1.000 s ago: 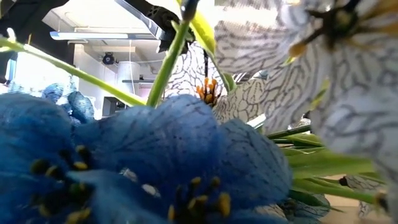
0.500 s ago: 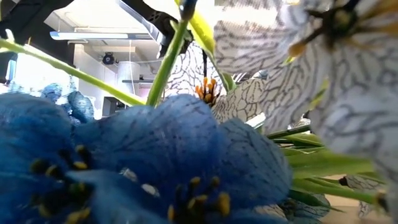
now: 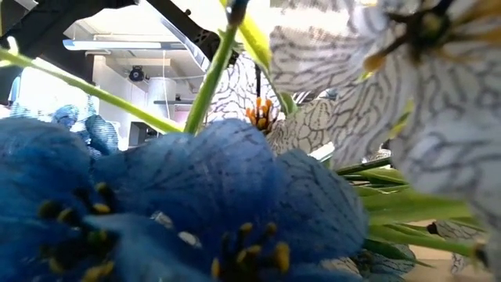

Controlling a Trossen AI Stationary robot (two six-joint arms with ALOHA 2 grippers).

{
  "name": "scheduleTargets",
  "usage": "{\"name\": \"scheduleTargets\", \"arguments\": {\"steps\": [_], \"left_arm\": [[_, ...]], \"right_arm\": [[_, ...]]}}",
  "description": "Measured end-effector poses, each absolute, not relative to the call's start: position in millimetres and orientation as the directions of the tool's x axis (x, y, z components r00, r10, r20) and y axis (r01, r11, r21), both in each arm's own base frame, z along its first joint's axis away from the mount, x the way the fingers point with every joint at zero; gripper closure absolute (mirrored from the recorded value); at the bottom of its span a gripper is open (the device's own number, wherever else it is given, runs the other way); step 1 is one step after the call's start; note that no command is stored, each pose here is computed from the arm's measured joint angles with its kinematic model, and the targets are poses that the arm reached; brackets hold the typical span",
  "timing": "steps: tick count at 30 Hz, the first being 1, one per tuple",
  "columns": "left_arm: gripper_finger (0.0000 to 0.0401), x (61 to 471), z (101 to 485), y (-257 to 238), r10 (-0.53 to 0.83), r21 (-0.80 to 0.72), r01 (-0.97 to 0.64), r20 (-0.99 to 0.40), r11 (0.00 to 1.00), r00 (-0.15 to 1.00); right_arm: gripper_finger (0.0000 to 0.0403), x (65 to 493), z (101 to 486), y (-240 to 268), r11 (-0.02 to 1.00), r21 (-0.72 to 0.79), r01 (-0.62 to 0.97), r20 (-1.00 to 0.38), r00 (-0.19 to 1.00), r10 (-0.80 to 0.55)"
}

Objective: Sort flowers into vase by color
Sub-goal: Put the top blue flowers into the right transparent vase

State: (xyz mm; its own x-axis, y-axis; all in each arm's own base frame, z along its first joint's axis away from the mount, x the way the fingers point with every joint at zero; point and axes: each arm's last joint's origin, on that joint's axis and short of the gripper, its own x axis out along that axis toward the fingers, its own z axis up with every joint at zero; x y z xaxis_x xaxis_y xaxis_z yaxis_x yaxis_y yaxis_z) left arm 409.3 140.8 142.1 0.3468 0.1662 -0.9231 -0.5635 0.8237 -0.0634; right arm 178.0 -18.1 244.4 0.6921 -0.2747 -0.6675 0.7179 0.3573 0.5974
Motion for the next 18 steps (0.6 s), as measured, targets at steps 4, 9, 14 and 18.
{"name": "scheduleTargets", "arguments": {"steps": [4, 9, 14, 18], "left_arm": [[0.0359, 409.3, 141.7, 141.4, 0.167, -0.064, -0.565, -0.922, 0.823, 0.348], [0.0394, 407.4, 142.8, 144.3, 0.168, -0.067, -0.579, -0.924, 0.813, 0.342], [0.0392, 403.1, 162.5, 143.3, 0.168, -0.072, -0.592, -0.925, 0.802, 0.340], [0.0394, 398.6, 189.0, 141.9, 0.183, -0.078, -0.589, -0.911, 0.804, 0.370]], "right_arm": [[0.0251, 178.0, 244.4, -18.2, 0.357, 0.598, 0.718, -0.667, 0.692, -0.275], [0.0251, 178.0, 244.4, -18.2, 0.357, 0.598, 0.718, -0.667, 0.692, -0.275], [0.0251, 178.1, 244.4, -18.2, 0.354, 0.599, 0.718, -0.667, 0.692, -0.275], [0.0251, 178.3, 244.6, -18.1, 0.356, 0.602, 0.715, -0.665, 0.696, -0.271]]}}
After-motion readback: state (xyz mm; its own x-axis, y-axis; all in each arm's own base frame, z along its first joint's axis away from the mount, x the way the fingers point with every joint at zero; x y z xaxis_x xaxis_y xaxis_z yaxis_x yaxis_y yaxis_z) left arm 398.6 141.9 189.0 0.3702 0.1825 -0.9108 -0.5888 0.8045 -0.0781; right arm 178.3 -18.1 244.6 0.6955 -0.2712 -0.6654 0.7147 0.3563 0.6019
